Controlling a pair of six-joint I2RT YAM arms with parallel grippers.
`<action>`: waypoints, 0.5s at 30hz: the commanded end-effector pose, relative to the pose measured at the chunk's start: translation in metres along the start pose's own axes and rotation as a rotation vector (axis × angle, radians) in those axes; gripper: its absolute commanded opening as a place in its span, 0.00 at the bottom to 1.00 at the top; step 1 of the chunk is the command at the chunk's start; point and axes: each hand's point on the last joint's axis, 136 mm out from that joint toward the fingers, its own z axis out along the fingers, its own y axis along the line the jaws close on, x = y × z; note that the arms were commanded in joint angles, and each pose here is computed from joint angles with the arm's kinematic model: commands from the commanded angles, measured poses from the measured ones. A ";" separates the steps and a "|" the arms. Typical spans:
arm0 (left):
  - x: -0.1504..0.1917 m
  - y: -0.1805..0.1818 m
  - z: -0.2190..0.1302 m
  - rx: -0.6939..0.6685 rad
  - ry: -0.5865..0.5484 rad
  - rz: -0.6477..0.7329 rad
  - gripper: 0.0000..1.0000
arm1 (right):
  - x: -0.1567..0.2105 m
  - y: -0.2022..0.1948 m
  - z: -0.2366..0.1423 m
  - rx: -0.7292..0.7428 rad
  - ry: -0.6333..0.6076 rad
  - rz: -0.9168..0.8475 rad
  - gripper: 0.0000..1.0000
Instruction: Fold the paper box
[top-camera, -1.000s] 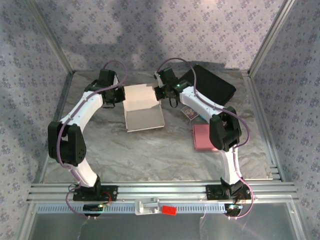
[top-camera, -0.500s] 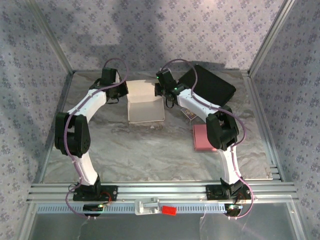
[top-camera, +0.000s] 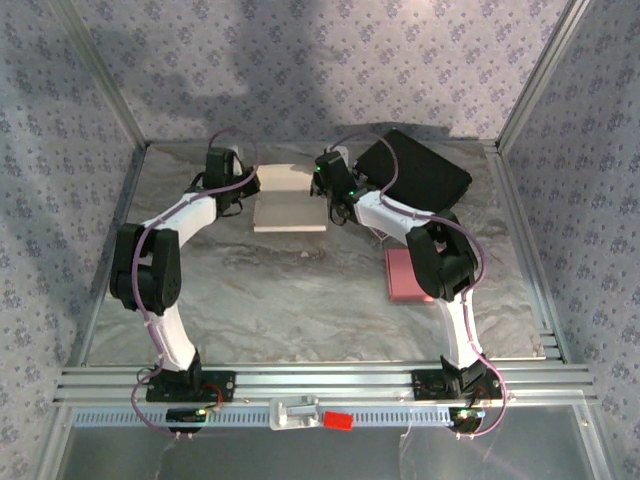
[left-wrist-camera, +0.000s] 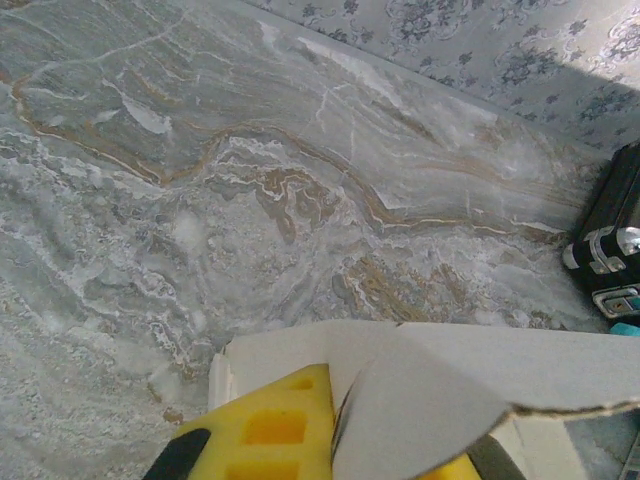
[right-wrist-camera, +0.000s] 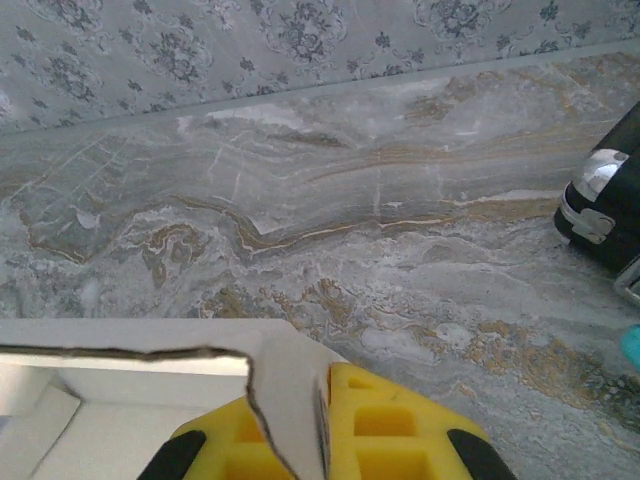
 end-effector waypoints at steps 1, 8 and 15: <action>-0.003 -0.031 -0.011 0.129 -0.051 -0.003 0.00 | -0.008 0.022 -0.014 -0.103 -0.091 0.048 0.00; 0.020 -0.021 -0.018 0.127 -0.063 -0.015 0.00 | 0.015 0.025 -0.015 -0.161 -0.086 0.021 0.00; 0.049 -0.016 -0.018 0.101 0.008 0.012 0.00 | 0.028 0.009 -0.028 -0.060 0.025 0.065 0.04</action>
